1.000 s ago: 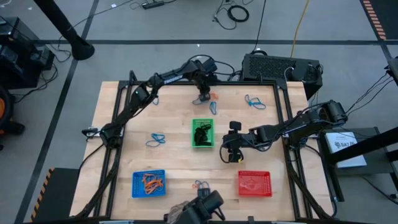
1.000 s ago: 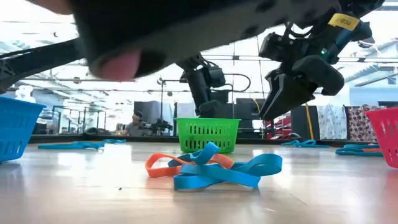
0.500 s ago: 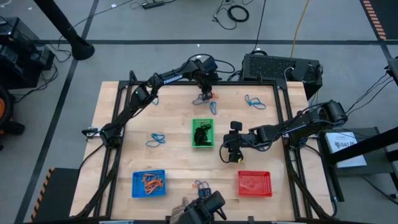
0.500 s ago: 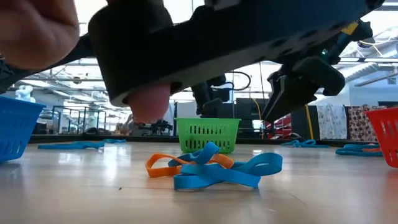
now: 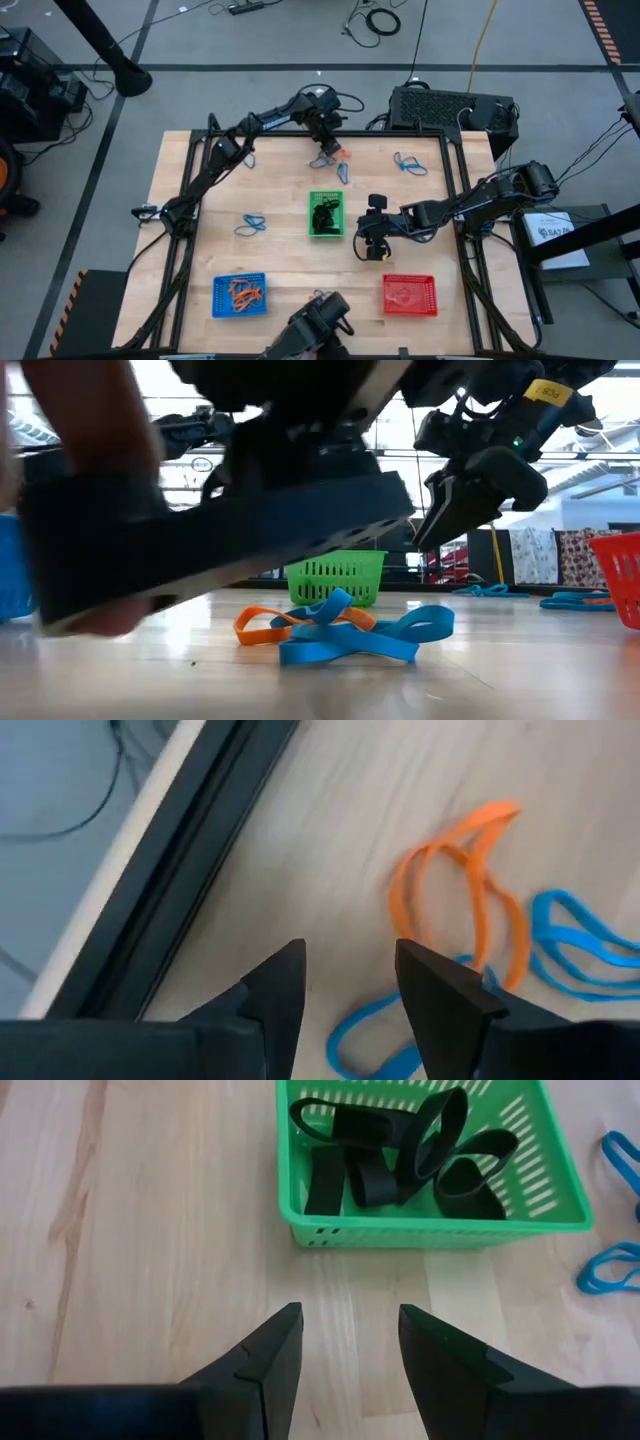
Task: Sort rubber bands into baskets
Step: Put the orange rubber band into the blue bin
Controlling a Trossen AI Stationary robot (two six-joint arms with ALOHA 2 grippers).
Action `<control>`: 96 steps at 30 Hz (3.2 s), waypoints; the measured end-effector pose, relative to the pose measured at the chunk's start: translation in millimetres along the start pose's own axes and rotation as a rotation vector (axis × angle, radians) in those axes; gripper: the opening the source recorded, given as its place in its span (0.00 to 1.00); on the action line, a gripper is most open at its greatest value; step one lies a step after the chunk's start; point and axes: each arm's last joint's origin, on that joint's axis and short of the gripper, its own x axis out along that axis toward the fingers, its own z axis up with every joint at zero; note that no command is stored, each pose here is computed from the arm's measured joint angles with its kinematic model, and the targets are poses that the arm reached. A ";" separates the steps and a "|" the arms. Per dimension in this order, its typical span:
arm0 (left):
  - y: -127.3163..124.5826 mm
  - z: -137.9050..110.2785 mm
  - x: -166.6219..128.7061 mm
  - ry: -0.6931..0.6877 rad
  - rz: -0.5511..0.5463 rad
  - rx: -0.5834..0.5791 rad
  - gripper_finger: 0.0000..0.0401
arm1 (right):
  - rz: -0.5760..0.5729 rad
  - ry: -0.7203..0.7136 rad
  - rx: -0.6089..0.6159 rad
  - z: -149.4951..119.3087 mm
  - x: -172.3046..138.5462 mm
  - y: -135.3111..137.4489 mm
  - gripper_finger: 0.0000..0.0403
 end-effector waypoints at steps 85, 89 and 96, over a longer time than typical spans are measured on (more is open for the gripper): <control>-108.7 -98.7 -60.8 -0.353 -0.207 0.675 0.41 | 0.020 0.018 0.419 41.8 26.5 -203.0 0.00; -123.3 -93.8 -58.7 -0.397 -0.150 0.725 0.41 | 0.040 -0.020 0.381 48.1 14.3 -186.3 0.00; -142.6 -87.5 -58.1 -0.479 -0.141 0.780 0.41 | 0.075 -0.042 0.344 49.1 7.0 -165.7 0.00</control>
